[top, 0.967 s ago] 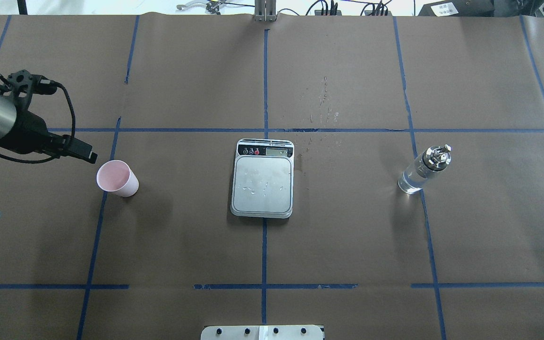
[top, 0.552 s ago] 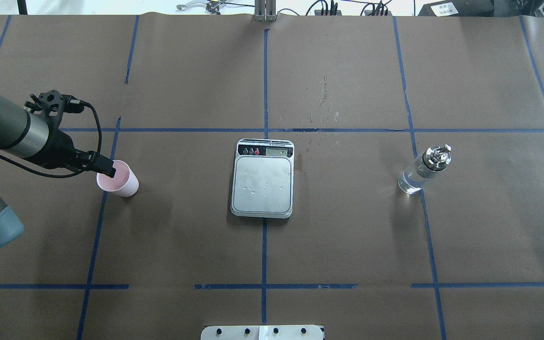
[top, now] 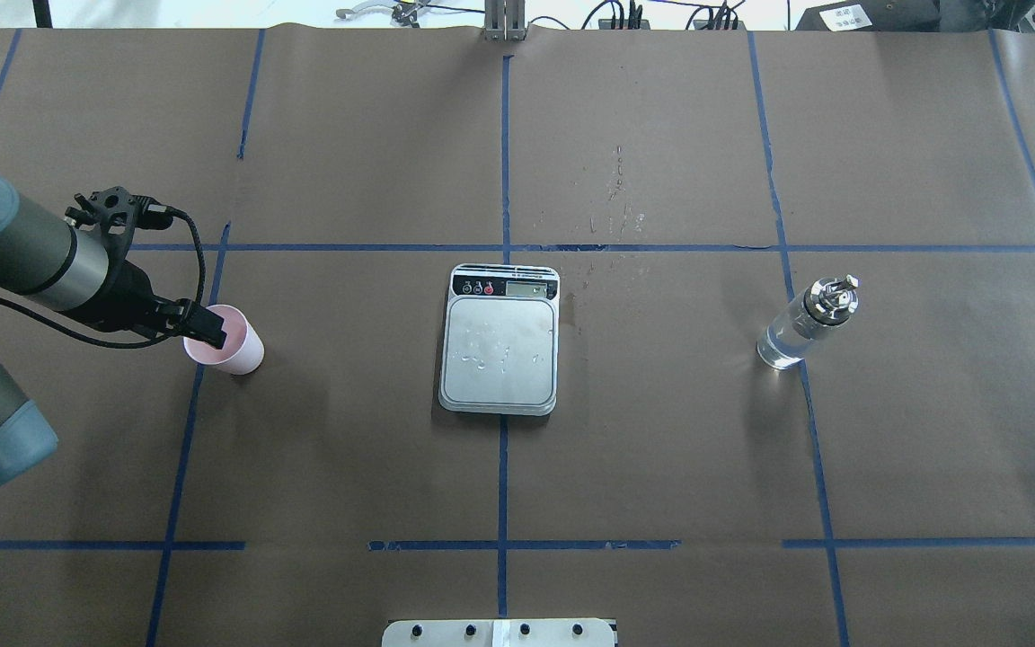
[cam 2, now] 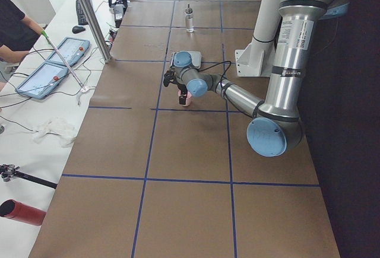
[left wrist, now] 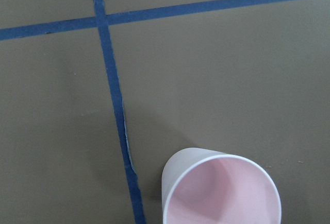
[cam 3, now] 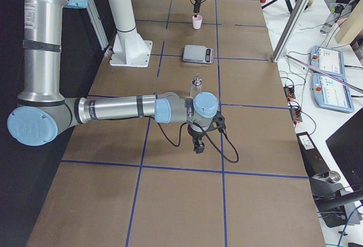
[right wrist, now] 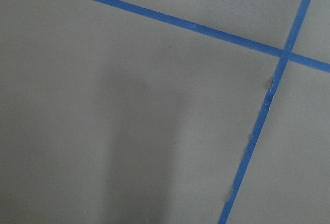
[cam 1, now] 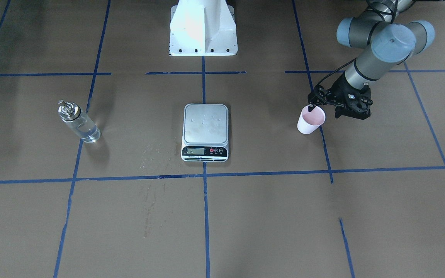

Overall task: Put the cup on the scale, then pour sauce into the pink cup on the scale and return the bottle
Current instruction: 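Reach the left gripper down to the pink cup and grasp it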

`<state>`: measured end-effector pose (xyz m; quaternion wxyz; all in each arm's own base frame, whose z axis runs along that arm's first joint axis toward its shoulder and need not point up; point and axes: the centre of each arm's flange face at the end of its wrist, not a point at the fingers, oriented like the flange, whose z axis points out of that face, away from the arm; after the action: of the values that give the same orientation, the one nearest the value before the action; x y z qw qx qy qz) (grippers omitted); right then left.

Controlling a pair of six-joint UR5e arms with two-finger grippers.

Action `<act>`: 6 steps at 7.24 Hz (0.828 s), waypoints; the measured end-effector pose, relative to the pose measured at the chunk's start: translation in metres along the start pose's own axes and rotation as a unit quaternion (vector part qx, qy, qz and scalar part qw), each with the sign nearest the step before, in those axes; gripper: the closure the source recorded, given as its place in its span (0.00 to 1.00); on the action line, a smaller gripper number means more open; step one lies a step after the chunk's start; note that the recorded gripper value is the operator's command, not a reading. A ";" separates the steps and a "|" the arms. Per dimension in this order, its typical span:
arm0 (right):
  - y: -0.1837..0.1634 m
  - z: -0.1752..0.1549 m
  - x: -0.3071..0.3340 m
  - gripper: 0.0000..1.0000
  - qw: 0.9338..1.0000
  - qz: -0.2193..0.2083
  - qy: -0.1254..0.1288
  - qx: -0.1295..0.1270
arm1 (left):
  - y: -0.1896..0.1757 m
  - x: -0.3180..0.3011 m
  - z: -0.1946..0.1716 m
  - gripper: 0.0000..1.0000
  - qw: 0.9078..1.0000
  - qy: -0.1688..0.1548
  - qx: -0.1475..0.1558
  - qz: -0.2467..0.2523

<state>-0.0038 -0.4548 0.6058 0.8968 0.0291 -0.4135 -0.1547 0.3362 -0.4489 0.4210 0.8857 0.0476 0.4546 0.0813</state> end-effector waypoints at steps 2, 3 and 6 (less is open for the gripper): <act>0.001 0.001 0.001 0.00 1.000 0.001 0.000 -0.001 | -0.006 -0.003 0.010 0.19 1.000 -0.005 -0.005 -0.004; 0.001 0.001 0.002 0.00 1.000 0.002 0.000 -0.001 | -0.009 -0.004 0.015 0.59 1.000 -0.007 -0.008 -0.006; 0.001 0.003 0.003 0.00 1.000 0.003 0.000 -0.003 | -0.009 -0.008 0.022 1.00 0.999 -0.012 -0.017 -0.029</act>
<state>-0.0038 -0.4544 0.6095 0.8972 0.0257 -0.4132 -0.1536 0.3505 -0.4591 0.4385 0.8937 0.0204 0.4438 0.0626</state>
